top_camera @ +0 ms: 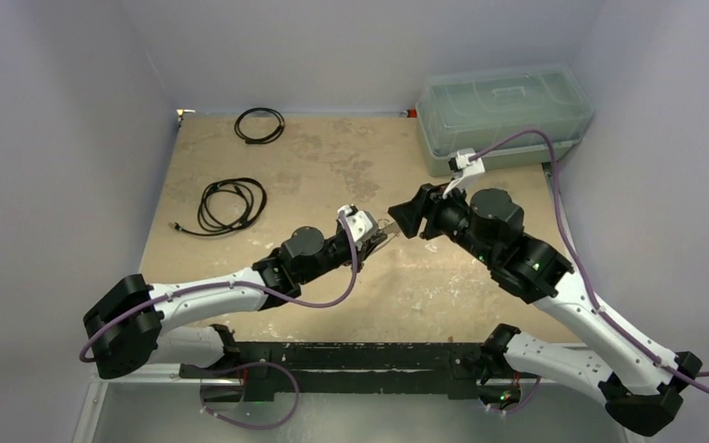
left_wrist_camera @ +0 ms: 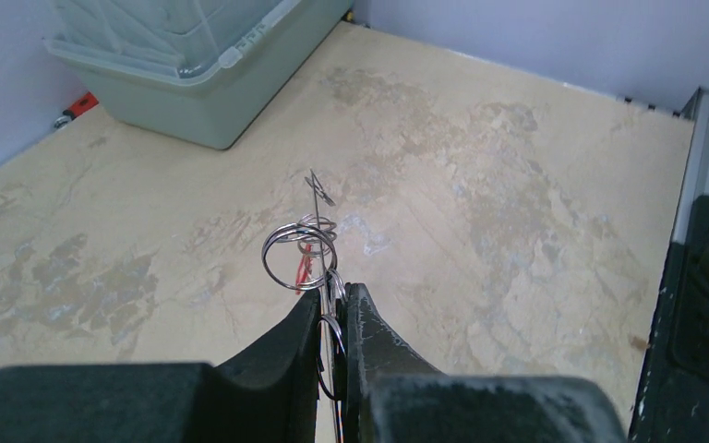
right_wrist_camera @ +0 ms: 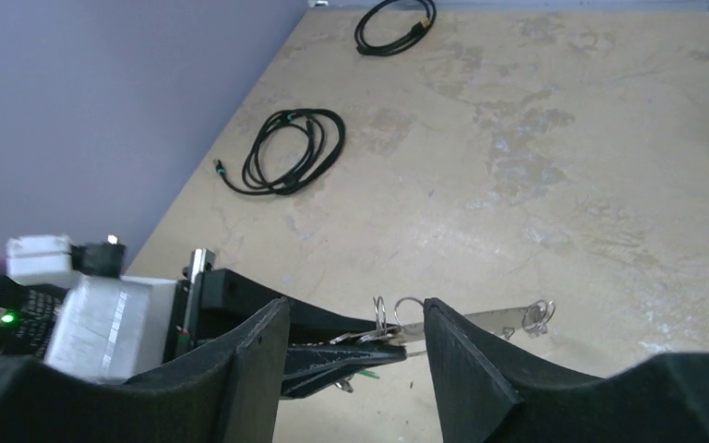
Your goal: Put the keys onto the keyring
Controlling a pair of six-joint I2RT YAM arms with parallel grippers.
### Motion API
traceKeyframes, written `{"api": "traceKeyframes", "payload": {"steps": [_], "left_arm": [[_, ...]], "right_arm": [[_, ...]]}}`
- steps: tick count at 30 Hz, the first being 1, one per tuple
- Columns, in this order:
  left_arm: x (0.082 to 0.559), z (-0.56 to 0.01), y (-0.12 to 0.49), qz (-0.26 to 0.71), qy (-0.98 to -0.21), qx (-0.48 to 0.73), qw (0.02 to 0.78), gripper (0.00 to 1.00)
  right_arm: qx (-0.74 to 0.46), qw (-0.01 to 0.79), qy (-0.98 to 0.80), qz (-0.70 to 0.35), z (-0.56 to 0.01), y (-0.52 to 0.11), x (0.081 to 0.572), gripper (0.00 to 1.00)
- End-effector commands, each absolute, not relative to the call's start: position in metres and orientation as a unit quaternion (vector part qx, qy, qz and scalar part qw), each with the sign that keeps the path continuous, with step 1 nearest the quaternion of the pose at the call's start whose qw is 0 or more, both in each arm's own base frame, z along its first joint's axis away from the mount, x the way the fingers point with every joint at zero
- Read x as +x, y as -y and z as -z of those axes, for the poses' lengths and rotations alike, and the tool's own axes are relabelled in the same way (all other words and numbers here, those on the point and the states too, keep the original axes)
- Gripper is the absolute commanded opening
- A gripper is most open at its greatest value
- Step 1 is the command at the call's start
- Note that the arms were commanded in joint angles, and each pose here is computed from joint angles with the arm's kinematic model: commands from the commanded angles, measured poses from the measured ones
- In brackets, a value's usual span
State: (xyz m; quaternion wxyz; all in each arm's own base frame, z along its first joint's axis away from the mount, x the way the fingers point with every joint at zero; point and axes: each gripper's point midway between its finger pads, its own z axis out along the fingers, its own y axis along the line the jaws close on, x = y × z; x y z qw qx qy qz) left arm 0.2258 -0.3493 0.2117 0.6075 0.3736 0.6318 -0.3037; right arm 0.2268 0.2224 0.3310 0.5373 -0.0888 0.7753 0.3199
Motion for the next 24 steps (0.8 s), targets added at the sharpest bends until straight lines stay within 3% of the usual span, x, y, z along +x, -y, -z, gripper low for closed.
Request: {"api": "traceKeyframes", "payload": {"steps": [1,24], "left_arm": [[0.233,-0.285,0.361,0.381,-0.593,0.273,0.655,0.0],[0.232,-0.284,0.364,0.396,-0.611,0.256,0.637,0.0]], "right_arm": [[-0.058,0.544,-0.763,-0.344,-0.327,-0.23,0.234,0.57],[-0.078,0.516,-0.783,-0.34,-0.289,-0.249,0.242,0.32]]}}
